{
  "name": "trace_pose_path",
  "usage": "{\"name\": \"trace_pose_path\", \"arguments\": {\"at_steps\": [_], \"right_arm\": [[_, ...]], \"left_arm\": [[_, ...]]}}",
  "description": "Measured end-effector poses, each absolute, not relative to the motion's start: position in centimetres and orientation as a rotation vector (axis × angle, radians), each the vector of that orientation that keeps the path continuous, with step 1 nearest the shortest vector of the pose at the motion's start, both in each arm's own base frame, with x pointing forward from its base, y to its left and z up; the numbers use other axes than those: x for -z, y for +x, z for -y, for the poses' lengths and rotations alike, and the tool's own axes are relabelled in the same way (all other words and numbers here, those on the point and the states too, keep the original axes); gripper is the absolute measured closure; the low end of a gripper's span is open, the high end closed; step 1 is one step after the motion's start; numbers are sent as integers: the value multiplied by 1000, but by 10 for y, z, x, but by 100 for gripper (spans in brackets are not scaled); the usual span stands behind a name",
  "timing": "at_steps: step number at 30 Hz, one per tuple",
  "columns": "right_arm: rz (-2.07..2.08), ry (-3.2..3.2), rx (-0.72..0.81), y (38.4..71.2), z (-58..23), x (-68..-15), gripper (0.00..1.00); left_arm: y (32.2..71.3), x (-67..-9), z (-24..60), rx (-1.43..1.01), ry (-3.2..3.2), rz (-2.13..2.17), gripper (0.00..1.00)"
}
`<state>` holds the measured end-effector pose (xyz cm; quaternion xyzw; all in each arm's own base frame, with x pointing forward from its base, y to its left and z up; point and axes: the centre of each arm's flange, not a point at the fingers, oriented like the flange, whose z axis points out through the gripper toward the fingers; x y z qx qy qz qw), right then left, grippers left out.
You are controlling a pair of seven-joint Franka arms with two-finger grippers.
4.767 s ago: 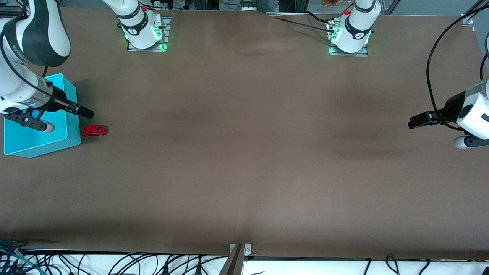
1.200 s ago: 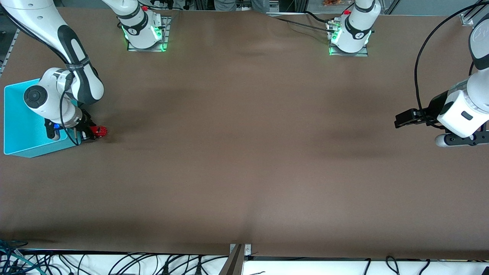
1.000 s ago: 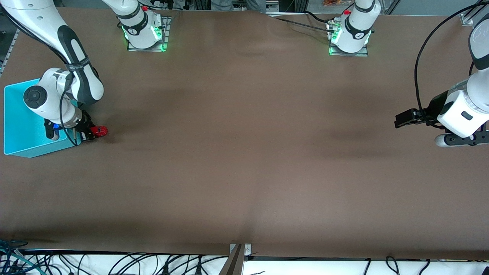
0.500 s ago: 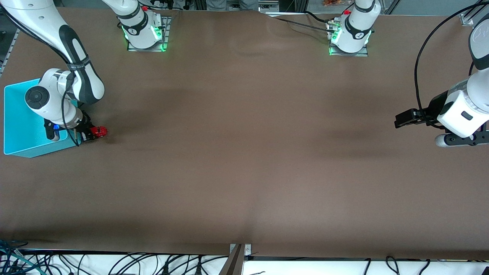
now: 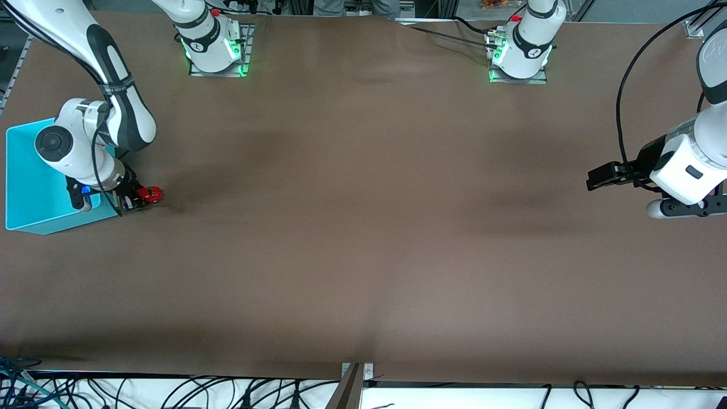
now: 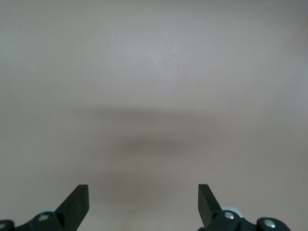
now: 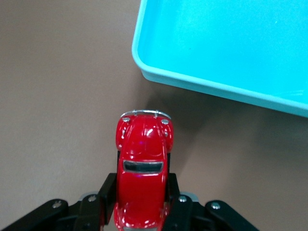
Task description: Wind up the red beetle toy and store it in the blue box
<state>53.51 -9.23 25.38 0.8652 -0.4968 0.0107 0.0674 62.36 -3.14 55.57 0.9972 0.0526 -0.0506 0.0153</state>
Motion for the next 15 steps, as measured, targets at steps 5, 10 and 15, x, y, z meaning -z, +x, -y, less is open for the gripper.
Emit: {"name": "trace_pose_path", "arguments": {"at_steps": [5,10,15], "right_arm": [[1413,2651,-4,532,93,-273,55],[1315,2701,16,529,93,-286,55],[1172,2760,66,524,93,-297,55]], "left_arm": [[624,-556,31,158,3103,-164,0],[624,-556,31,158,3103,-164,0],[624,-556,31,158,3103,-164,0]]}}
